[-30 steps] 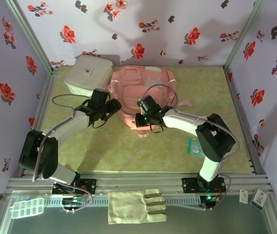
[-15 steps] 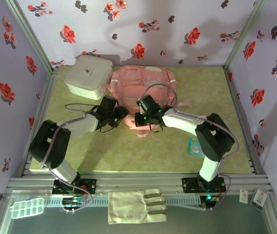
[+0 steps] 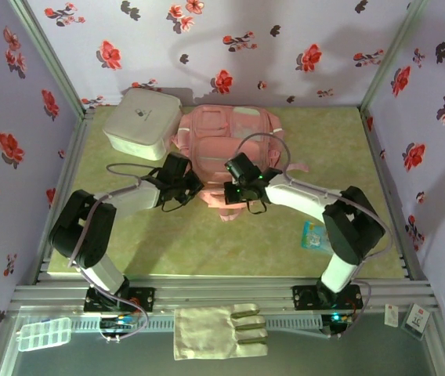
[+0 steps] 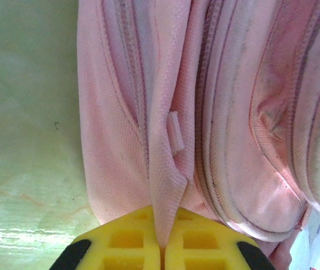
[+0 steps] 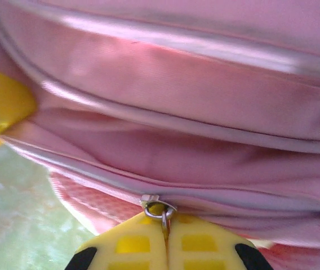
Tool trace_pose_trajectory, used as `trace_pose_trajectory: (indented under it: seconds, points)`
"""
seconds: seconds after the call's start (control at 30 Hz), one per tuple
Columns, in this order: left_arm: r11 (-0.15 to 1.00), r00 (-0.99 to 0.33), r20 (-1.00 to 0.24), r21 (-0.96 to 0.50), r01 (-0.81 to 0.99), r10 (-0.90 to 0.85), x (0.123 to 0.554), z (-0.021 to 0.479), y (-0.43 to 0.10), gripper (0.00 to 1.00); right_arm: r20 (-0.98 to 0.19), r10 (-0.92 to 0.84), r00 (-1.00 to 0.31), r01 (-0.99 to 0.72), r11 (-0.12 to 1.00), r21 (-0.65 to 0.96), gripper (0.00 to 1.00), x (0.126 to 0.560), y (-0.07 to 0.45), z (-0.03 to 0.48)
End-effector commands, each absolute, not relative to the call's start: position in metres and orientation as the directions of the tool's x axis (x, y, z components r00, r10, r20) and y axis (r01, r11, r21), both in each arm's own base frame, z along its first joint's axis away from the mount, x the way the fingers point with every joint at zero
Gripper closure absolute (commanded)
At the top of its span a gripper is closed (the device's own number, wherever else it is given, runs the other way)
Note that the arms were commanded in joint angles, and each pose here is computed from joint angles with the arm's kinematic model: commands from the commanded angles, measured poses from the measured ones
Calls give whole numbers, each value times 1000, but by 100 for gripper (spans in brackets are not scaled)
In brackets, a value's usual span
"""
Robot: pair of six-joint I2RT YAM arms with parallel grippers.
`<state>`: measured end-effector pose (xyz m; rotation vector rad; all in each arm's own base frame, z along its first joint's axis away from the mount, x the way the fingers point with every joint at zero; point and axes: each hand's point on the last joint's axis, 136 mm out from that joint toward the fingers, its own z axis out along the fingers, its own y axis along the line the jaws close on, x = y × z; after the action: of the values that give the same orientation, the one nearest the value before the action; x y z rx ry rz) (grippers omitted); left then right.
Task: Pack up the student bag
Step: Zip the student bag at the center of the table.
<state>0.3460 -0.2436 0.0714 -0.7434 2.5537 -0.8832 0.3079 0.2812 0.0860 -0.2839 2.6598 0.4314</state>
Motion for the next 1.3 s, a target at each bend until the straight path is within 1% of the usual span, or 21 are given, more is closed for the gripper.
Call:
trace_pose_trajectory:
  seconds: [0.0,0.13,0.3,0.43,0.57,0.7,0.77,0.87,0.9,0.93,1.03,1.1,1.27]
  points:
    - [718,-775,-223,-585,-378,-591,356,78,-213,100,-439,-71,-896,-103,993,50,100,312,209,84]
    - [730,-781,-246,-586,-352,-574,358,89,-213,100,-433,11,-901,9,1000,6,100,318,175,78]
    - [740,-781,-262,-578,-343,-566,358,97,-205,100,-457,57,-888,73,997,-17,100,328,155,80]
    - [753,-785,-270,-563,-342,-558,355,97,-196,100,-464,68,-883,76,997,1,100,336,156,82]
    - [776,-797,-288,-545,-319,-530,353,103,-193,100,-462,56,-885,30,998,64,100,339,170,85]
    - [801,-809,-306,-519,-300,-501,354,107,-190,100,-465,52,-884,35,998,46,100,338,165,92]
    - [807,-813,-311,-513,-293,-493,355,107,-190,100,-451,40,-892,-2,996,92,100,335,172,96]
    - [812,-819,-316,-513,-278,-480,360,108,-193,100,-384,-21,-923,-139,950,281,100,320,210,101]
    - [814,-819,-318,-512,-276,-477,362,108,-194,100,-358,-44,-933,-169,930,326,100,314,220,104]
    - [816,-820,-321,-511,-272,-474,363,109,-195,100,-345,-50,-937,-174,925,339,100,311,223,104]
    - [818,-818,-330,-510,-265,-471,368,111,-195,100,-336,-35,-941,-138,948,286,100,308,209,104]
    - [824,-814,-339,-497,-270,-472,369,110,-193,100,-340,-29,-940,-103,975,199,100,307,191,104]
    - [833,-811,-348,-477,-280,-471,369,107,-186,100,-348,9,-937,-8,999,48,100,310,154,96]
